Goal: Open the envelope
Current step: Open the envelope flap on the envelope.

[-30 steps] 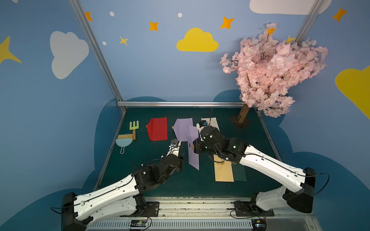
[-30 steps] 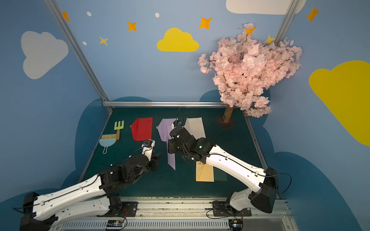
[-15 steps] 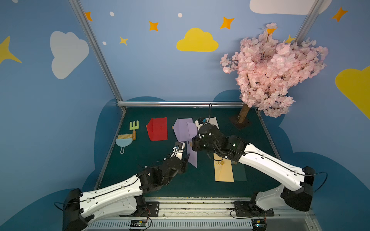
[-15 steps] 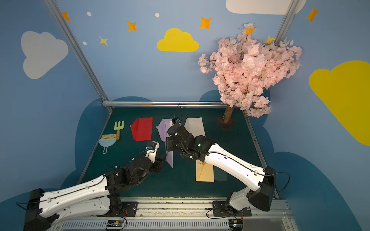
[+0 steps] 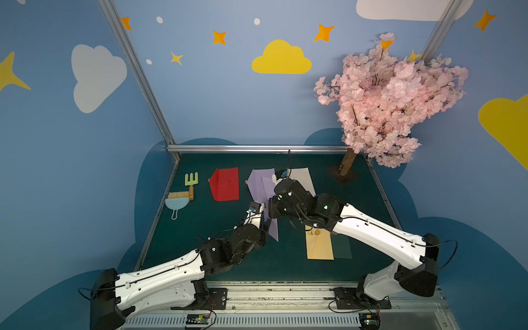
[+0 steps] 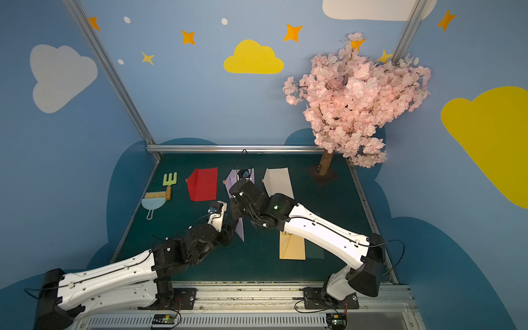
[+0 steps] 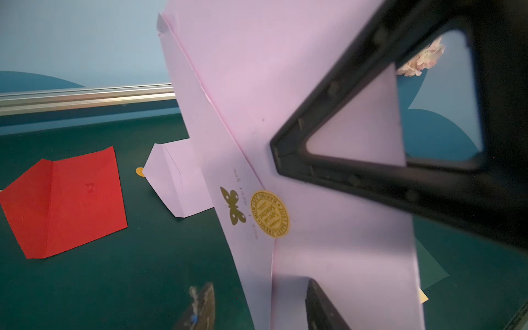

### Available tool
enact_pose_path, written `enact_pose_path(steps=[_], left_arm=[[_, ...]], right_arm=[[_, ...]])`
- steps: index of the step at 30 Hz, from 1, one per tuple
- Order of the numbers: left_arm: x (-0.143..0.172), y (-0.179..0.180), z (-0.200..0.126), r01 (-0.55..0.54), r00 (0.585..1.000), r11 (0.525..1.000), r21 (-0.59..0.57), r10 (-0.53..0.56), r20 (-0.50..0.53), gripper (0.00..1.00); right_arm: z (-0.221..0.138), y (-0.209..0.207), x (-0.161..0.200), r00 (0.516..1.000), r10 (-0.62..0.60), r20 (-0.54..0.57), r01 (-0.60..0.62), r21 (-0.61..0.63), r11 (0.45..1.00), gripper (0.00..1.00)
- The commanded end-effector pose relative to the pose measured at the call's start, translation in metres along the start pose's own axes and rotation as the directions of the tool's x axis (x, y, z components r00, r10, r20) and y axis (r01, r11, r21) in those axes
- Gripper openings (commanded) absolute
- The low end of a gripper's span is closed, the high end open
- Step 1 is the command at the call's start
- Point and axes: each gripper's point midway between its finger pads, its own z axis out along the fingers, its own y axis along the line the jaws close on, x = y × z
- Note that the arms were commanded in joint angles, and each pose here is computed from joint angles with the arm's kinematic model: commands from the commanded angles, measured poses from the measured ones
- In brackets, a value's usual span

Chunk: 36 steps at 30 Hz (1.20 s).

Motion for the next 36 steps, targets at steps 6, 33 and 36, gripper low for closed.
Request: enact_pose_path(steps=[6,33,36], left_arm=[[-0.008,0.006,0.001,0.028,0.999,0.998,-0.057,-0.027,0.02,0.52],[-0.016,0.034,-0.009,0.056,0.997,0.978,-0.2,-0.045,0.061,0.52],[-0.017,0.037,-0.01,0.06,0.997,0.976,-0.209,-0.046,0.069,0.52]], right_arm=[[-0.011,0.011,-0.011,0.999,0.004,0.032,-0.004,-0.018,1.0,0.0],[-0.008,0.022,-0.006,1.0,-0.012,0.02,0.013,-0.048,0.999,0.0],[-0.008,0.023,-0.005,1.0,-0.016,0.016,0.016,-0.049,0.999,0.0]])
